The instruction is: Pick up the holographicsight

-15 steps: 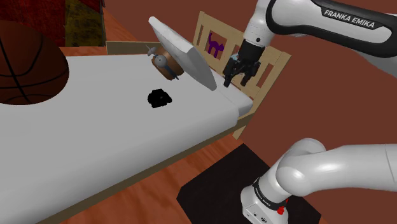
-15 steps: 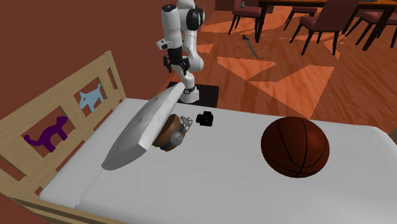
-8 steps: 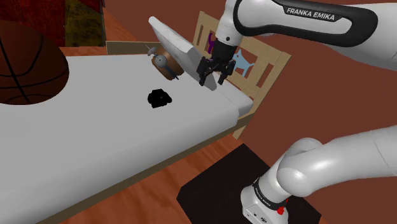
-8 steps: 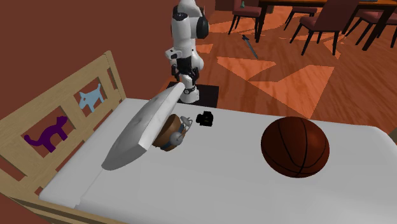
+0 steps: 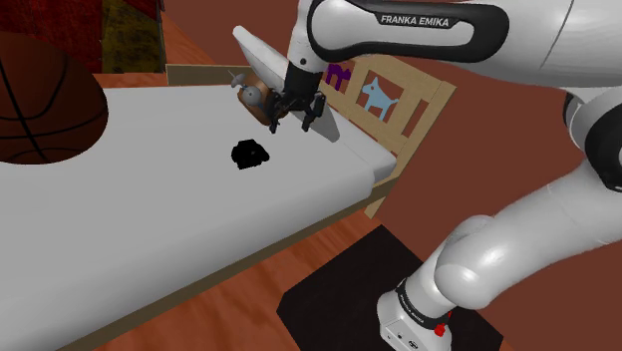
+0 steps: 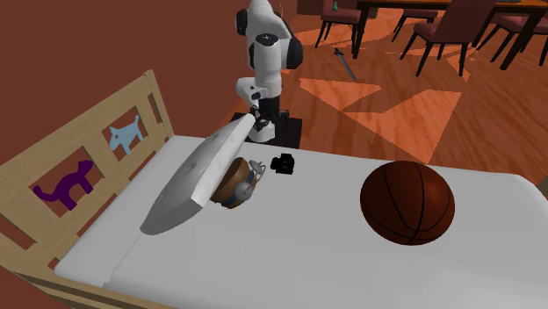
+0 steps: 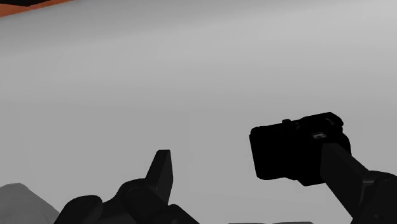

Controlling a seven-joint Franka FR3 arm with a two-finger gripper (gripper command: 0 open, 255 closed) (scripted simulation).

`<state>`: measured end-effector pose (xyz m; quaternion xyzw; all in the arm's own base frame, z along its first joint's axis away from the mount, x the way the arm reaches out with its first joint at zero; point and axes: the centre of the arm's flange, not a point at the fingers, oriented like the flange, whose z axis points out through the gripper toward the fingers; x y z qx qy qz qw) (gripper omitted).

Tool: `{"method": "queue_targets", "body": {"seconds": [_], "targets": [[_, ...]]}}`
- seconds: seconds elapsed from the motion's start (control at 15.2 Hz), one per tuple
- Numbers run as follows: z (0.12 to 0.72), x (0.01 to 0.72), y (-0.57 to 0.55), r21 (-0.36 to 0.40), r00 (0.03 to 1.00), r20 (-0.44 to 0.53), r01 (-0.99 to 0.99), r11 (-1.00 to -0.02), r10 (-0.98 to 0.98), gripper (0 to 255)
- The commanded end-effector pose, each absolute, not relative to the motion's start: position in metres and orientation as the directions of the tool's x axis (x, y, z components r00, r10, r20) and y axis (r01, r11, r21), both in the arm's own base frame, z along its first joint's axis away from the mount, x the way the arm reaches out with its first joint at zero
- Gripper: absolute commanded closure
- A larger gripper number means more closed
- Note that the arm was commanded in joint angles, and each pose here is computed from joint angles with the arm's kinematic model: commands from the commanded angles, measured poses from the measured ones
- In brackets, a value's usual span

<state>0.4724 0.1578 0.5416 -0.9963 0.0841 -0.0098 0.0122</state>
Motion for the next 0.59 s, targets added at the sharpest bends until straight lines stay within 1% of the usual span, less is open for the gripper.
{"method": "queue_targets", "body": {"seconds": [0.0,0.4,0.53], "targets": [[0.534,0.491,0.179,-0.027,0.986,0.023,-0.167,-0.986,-0.167,0],[0.516,0.541,0.231,-0.024,0.986,0.036,-0.164,-0.986,-0.165,0],[0.505,0.541,0.231,-0.024,0.986,0.036,-0.164,-0.986,-0.165,0]]}}
